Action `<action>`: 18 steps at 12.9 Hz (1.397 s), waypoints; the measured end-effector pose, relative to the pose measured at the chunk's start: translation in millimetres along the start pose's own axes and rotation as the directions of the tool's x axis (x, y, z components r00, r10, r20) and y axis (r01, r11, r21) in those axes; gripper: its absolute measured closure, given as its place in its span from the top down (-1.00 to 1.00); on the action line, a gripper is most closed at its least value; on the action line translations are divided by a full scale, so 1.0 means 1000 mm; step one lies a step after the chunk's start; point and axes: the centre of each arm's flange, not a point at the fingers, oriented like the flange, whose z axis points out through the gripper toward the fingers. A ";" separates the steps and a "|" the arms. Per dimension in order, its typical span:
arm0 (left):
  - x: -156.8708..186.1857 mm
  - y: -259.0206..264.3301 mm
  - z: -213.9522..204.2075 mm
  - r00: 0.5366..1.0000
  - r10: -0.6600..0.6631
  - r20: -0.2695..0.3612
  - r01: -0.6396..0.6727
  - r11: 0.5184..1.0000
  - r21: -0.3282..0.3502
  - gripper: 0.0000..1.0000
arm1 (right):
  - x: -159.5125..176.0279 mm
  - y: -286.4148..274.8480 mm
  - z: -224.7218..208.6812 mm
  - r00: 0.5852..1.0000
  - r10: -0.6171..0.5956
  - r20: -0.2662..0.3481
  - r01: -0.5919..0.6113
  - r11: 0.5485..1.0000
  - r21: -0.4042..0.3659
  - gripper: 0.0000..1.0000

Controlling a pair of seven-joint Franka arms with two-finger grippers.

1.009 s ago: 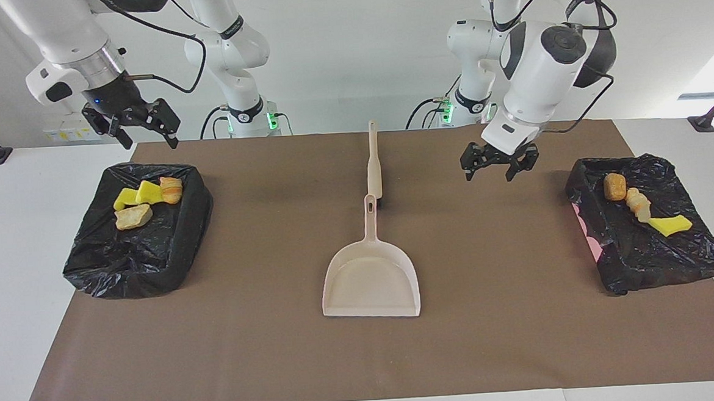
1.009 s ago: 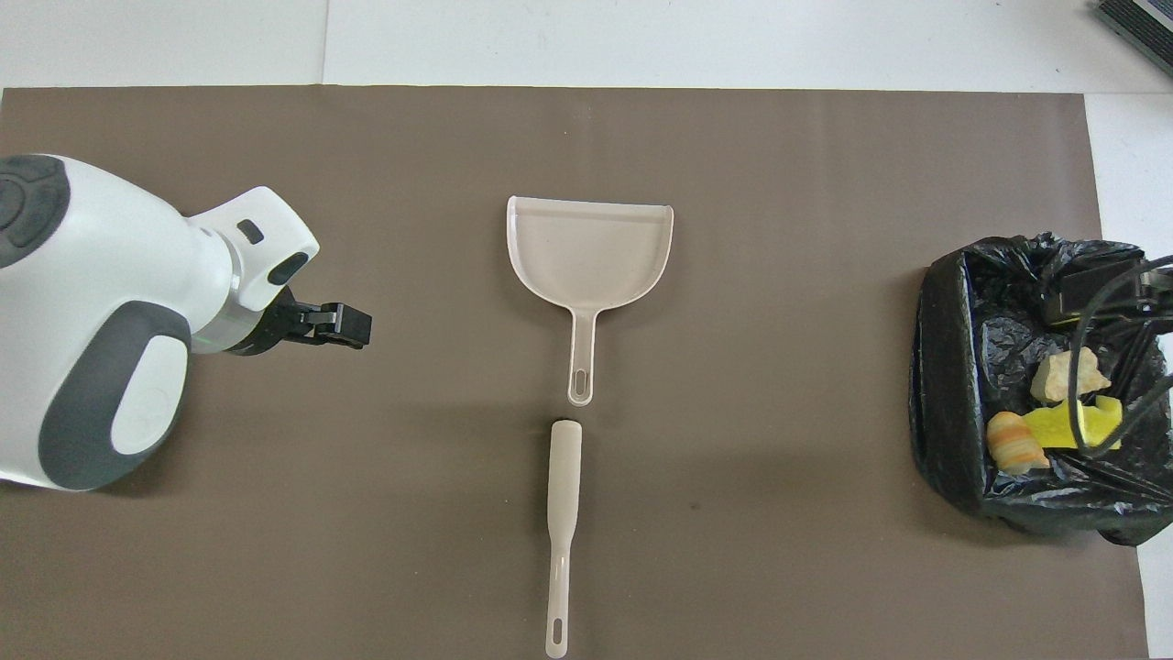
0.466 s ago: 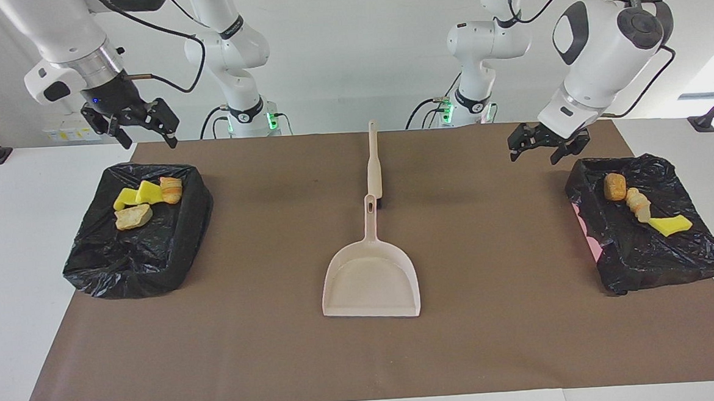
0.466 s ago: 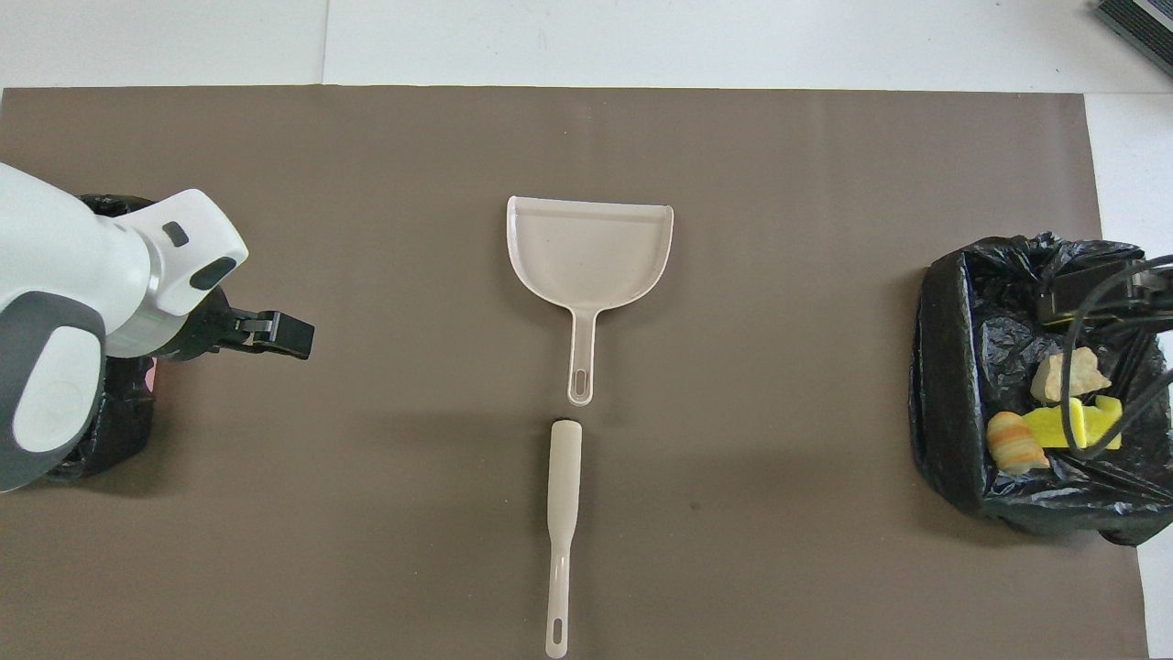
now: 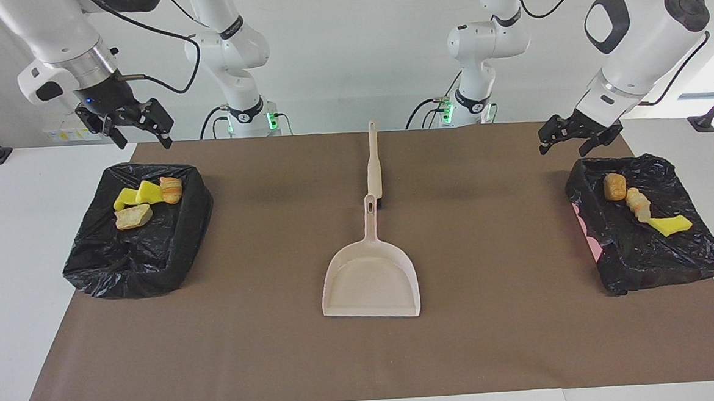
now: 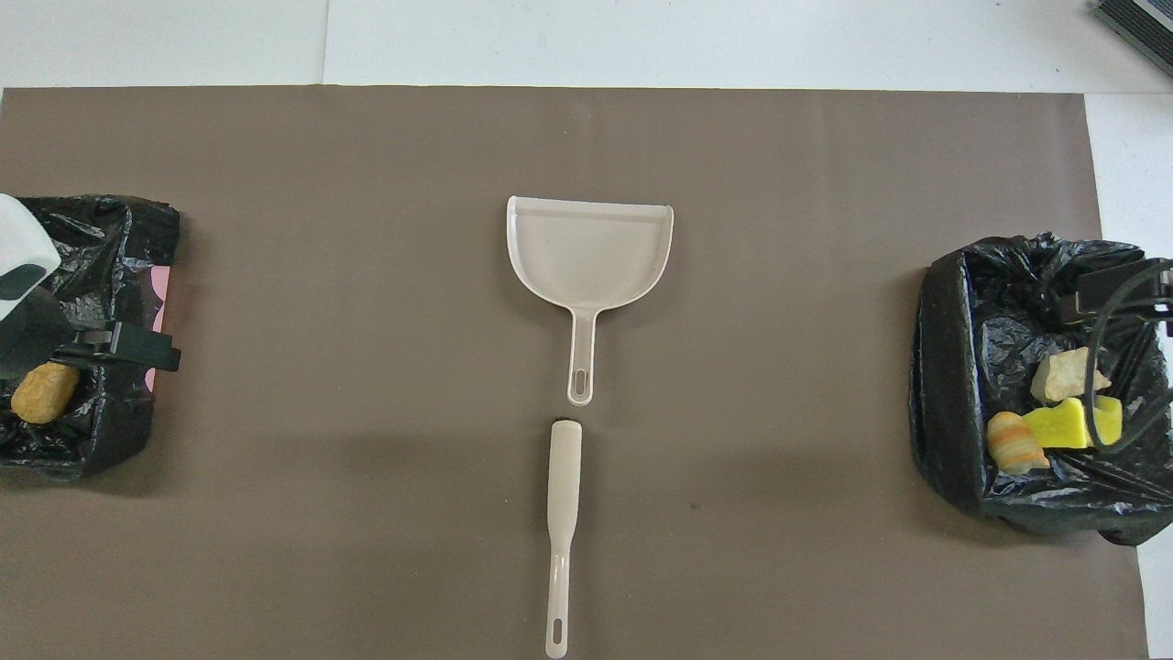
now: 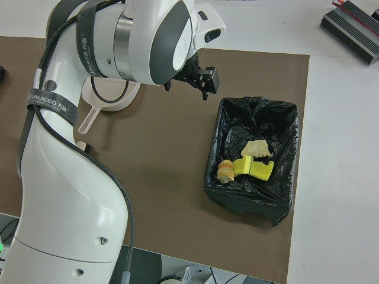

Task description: Sweep and dump trash in bin

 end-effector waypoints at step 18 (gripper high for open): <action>-0.029 0.012 -0.105 0.999 0.037 -0.023 -0.035 0.997 0.062 1.00 | -0.001 0.000 0.000 1.000 0.000 0.005 0.000 1.000 0.000 1.00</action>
